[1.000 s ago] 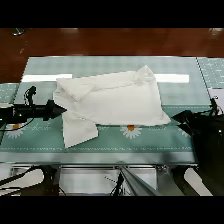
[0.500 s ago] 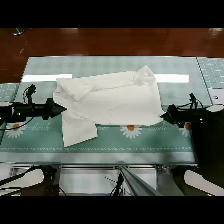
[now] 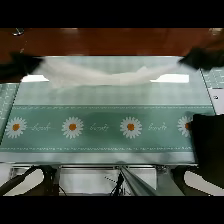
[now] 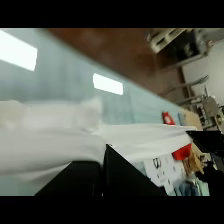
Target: Fold the shirts.
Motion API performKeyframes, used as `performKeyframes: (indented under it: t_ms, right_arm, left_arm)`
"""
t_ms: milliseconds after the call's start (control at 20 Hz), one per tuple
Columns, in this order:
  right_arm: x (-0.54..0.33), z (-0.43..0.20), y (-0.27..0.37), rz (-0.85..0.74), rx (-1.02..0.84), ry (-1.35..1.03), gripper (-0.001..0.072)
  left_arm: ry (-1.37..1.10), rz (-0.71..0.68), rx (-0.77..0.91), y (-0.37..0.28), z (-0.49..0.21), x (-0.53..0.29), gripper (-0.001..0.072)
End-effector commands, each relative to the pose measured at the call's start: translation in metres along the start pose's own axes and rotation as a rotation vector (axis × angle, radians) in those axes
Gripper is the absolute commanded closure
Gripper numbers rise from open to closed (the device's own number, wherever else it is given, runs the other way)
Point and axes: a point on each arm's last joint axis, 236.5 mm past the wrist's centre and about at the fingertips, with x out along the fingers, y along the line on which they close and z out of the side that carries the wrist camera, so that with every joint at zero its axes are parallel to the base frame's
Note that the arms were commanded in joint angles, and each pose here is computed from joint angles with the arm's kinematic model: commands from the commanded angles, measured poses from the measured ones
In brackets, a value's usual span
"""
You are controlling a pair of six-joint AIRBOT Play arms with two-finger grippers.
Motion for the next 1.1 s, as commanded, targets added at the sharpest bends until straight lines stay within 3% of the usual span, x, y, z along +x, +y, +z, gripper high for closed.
performKeyframes:
  t_ms: [0, 250, 500, 800, 1050]
  right_arm:
    - [-0.154, 0.094, 0.11, -0.052, -0.292, -0.368, 0.0696]
    - [-0.298, 0.037, 0.195, -0.108, -0.5, -0.603, 0.0696]
    - [-0.374, -0.022, 0.195, -0.276, -0.499, -0.705, 0.0696]
    - [-0.375, -0.052, 0.176, -0.341, -0.447, -0.64, 0.0695]
    - [-0.278, -0.061, 0.118, -0.308, -0.326, -0.369, 0.0696]
  left_arm:
    - [-0.248, -0.047, 0.418, -0.175, 0.087, -0.057, 0.0679]
    - [-0.502, 0.43, 0.807, -0.274, 0.101, -0.175, 0.0679]
    - [-0.607, 0.593, 0.983, -0.331, 0.04, -0.248, 0.0679]
    - [-0.58, 0.629, 0.938, -0.314, 0.008, -0.255, 0.0678]
    - [-0.305, 0.646, 0.652, -0.178, -0.002, -0.192, 0.0678]
